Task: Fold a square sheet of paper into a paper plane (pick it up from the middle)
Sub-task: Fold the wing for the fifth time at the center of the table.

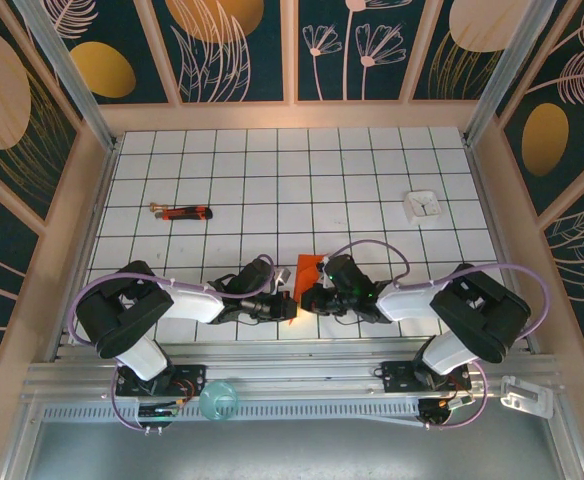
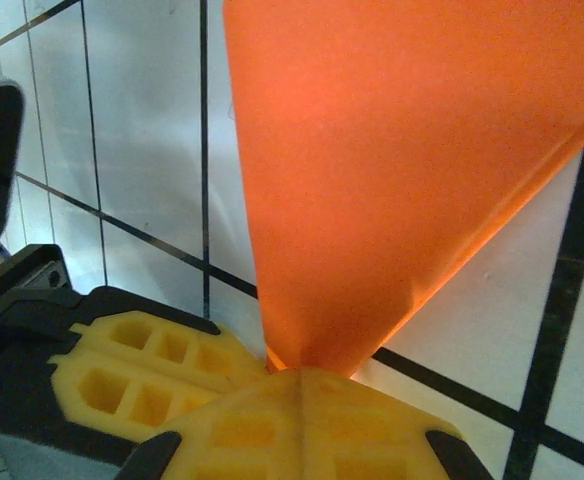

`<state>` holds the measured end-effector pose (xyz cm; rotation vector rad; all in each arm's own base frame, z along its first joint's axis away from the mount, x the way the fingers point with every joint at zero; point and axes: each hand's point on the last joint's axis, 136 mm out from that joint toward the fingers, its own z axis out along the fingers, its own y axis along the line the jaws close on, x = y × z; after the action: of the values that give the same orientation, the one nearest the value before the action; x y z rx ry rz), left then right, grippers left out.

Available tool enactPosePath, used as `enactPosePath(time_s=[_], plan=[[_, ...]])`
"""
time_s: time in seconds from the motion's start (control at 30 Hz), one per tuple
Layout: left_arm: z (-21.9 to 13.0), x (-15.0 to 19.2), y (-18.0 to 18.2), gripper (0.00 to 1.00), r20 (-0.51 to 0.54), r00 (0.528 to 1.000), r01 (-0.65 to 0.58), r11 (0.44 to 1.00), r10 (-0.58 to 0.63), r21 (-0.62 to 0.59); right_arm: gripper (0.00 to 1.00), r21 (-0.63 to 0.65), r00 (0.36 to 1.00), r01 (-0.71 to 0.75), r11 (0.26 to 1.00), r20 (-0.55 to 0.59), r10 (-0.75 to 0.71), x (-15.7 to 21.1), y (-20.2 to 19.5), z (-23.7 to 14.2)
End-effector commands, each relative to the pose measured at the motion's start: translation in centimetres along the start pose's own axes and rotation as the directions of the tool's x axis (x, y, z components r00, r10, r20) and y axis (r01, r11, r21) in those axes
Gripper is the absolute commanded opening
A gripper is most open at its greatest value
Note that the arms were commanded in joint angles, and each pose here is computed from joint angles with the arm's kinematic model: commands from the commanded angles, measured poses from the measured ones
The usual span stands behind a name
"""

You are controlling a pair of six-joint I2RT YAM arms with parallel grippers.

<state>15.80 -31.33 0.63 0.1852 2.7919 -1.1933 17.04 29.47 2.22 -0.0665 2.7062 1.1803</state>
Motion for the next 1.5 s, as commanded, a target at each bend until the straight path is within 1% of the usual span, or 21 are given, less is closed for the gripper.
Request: enactPosePath(time_s=[0.0,0.37,0.4,0.53,0.77,1.0,1.2,1.3,1.47], plan=[[-0.7,6.5,9.8,0.00,-0.158,0.977,0.081,0.933,-0.144,-0.350,0.00,0.027,1.000,0.002,1.000,0.001,-0.002,-0.1,-0.7,0.7],[-1.1,6.9,10.4,0.00,-0.184,0.976,0.040,0.925,-0.117,-0.377,0.00,0.124,0.999,-0.025,0.992,0.033,0.021,-2.8,-3.4,0.4],[-1.0,7.4,11.1,0.00,-0.198,0.972,0.042,0.918,-0.130,-0.394,0.00,0.133,0.999,-0.029,0.991,0.035,0.025,-3.1,-3.7,0.4],[-1.1,7.8,11.5,0.00,-0.212,0.968,0.035,0.914,-0.131,-0.405,0.00,0.155,0.999,-0.032,0.987,0.048,0.024,-4.2,-4.3,0.2],[-1.2,8.0,11.8,0.00,-0.219,0.967,0.029,0.910,-0.130,-0.413,0.00,0.161,0.998,-0.034,0.986,0.063,0.024,-6.1,-4.6,0.3],[-1.3,8.2,12.0,0.00,-0.217,0.967,0.030,0.909,-0.132,-0.416,0.00,0.179,0.995,-0.060,0.982,0.088,0.045,-8.1,-6.2,0.2],[-1.3,8.2,12.0,0.00,-0.216,0.967,0.032,0.909,-0.132,-0.415,0.00,0.163,0.991,-0.085,0.983,0.115,0.066,-10.0,-7.0,0.1],[-1.3,8.2,12.0,0.00,-0.215,0.968,0.033,0.909,-0.133,-0.415,0.00,0.155,0.992,-0.073,0.985,0.116,0.055,-10.4,-6.8,0.4],[-1.3,8.3,12.2,0.00,-0.217,0.967,0.030,0.908,-0.132,-0.418,0.00,0.162,0.985,-0.103,0.981,0.156,0.078,-12.4,-8.1,0.0]])
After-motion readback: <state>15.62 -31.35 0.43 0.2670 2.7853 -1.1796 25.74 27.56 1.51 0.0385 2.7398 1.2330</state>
